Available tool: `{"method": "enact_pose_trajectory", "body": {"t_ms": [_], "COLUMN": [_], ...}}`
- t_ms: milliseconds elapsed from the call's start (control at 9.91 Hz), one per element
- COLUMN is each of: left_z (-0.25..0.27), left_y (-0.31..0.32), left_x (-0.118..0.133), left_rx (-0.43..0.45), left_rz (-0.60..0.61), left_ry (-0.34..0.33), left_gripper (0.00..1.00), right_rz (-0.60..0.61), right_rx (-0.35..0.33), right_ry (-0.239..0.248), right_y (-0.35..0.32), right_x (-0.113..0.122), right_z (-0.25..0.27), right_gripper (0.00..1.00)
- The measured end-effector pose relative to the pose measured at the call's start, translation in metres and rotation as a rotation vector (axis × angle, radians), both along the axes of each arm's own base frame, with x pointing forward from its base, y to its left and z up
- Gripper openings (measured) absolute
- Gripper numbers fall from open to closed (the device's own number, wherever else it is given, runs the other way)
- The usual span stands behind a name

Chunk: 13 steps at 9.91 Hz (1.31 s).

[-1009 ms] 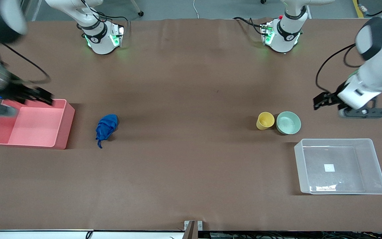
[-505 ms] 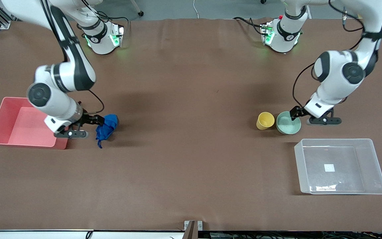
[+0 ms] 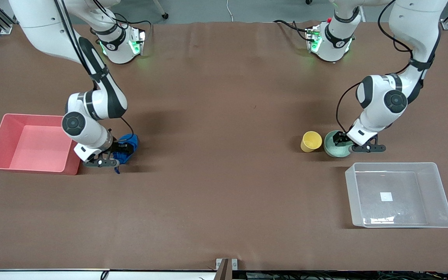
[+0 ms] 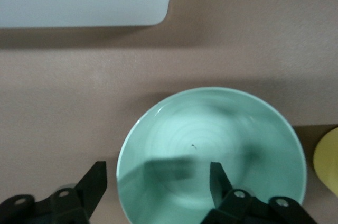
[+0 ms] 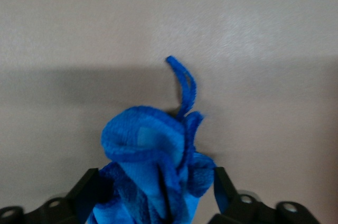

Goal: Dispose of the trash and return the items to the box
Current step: 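Reach the right gripper to the blue cloth while the left gripper reaches the bowl, then drop the blue cloth into the pink bin while the left gripper places the bowl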

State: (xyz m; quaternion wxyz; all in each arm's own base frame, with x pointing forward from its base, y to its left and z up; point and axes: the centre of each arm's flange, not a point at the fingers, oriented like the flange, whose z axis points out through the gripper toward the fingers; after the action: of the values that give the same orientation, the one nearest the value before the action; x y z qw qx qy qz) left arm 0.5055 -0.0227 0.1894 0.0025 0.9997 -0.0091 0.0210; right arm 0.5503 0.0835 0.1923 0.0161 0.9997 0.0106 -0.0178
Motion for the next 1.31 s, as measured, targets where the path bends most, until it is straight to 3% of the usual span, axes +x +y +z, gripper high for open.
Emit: {"method": "enact_pose_trajectory", "body": {"t_ms": [202, 505, 706, 908, 1009, 1211, 1312], "left_z": [-0.003, -0.001, 0.019, 0.078, 0.120, 0.179, 0.185], "left_y": [0.005, 0.010, 0.015, 0.027, 0.037, 0.066, 0.081], "left_x": [-0.001, -0.001, -0.005, -0.004, 0.005, 0.043, 0.068], "left_rx": [0.001, 0.003, 0.005, 0.004, 0.003, 0.012, 0.026], "left_rz": [0.009, 0.017, 0.020, 0.001, -0.015, -0.032, -0.033], "left_ry": [0.005, 0.004, 0.031, 0.069, 0.055, -0.020, -0.044], "left_gripper": [0.52, 0.08, 0.07, 0.07, 0.07, 0.07, 0.07], "right_rz": [-0.006, -0.067, -0.145, -0.185, -0.187, -0.137, -0.105], "right_rx": [0.000, -0.002, -0.012, -0.030, -0.033, -0.039, -0.041], "right_ry": [-0.002, -0.007, 0.024, 0.076, 0.079, 0.069, 0.069], "right_y": [0.002, 0.003, 0.017, 0.032, 0.019, -0.073, -0.139], "right_x": [-0.004, -0.003, 0.005, 0.028, 0.036, 0.034, 0.028], "right_z": [-0.006, -0.005, 0.012, 0.096, 0.154, 0.234, 0.243], "right_gripper": [0.54, 0.13, 0.12, 0.12, 0.12, 0.12, 0.12]}}
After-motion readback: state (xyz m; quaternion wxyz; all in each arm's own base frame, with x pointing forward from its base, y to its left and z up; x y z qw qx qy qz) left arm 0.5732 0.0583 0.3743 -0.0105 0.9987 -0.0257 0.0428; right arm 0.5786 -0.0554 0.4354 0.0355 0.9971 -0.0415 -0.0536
